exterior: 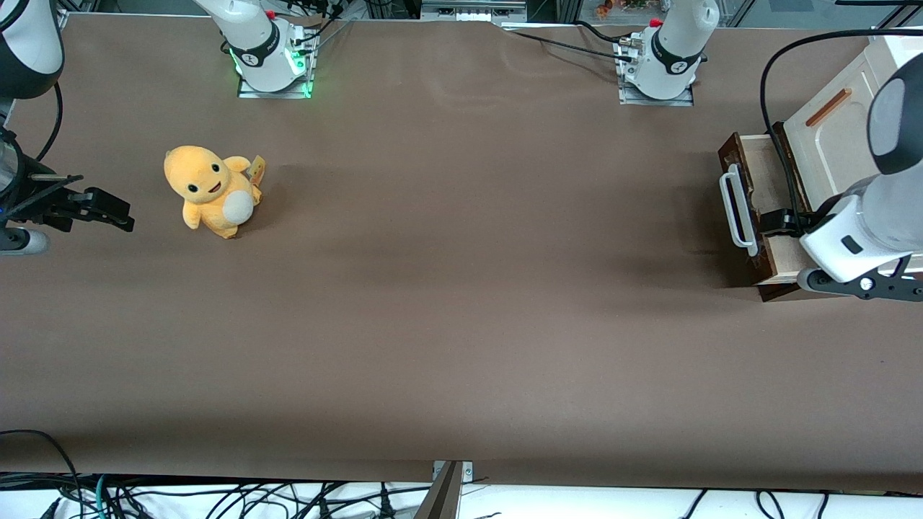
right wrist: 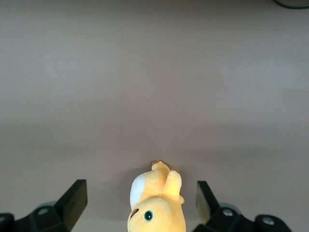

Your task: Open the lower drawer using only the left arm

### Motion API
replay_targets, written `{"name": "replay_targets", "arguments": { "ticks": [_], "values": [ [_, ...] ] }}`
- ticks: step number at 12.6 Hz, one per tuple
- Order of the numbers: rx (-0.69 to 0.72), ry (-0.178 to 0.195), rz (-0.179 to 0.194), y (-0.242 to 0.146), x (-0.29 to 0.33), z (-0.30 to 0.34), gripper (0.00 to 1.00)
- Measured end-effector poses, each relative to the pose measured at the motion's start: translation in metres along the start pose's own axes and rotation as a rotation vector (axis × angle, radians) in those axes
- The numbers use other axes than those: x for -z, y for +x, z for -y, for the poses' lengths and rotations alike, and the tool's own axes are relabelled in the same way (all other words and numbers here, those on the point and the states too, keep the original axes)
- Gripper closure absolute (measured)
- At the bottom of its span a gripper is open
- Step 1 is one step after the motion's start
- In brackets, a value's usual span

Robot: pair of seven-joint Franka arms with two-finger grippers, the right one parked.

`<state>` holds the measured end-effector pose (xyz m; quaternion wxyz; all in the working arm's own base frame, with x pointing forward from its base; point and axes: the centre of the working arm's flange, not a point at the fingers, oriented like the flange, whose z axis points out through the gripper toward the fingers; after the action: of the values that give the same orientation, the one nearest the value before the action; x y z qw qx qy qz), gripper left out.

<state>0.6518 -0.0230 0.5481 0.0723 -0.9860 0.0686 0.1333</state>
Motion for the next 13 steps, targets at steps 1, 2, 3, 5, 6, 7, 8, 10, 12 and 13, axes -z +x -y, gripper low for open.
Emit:
{"name": "replay_targets", "arguments": {
  "ticks": [1,2,3,5,6,7,8,10,12,13],
  "values": [
    [-0.016,-0.024,-0.011,-0.001,-0.003,0.009,0.0],
    [-0.02,-0.054,-0.025,-0.002,-0.006,0.017,0.0],
    [-0.017,-0.082,-0.037,-0.002,-0.009,0.024,0.0],
    [-0.012,-0.112,-0.074,0.001,-0.013,0.028,0.0],
    [-0.012,-0.117,-0.097,0.004,-0.016,0.028,0.0],
    [-0.012,-0.117,-0.111,0.008,-0.02,0.027,0.0],
    [-0.011,-0.117,-0.119,0.011,-0.026,0.027,0.0],
    [-0.011,-0.131,-0.14,0.016,-0.034,0.025,0.0],
    [-0.002,-0.143,-0.159,0.018,-0.036,0.029,0.0],
    [0.001,-0.143,-0.162,0.017,-0.035,0.032,0.0]
  ]
}}
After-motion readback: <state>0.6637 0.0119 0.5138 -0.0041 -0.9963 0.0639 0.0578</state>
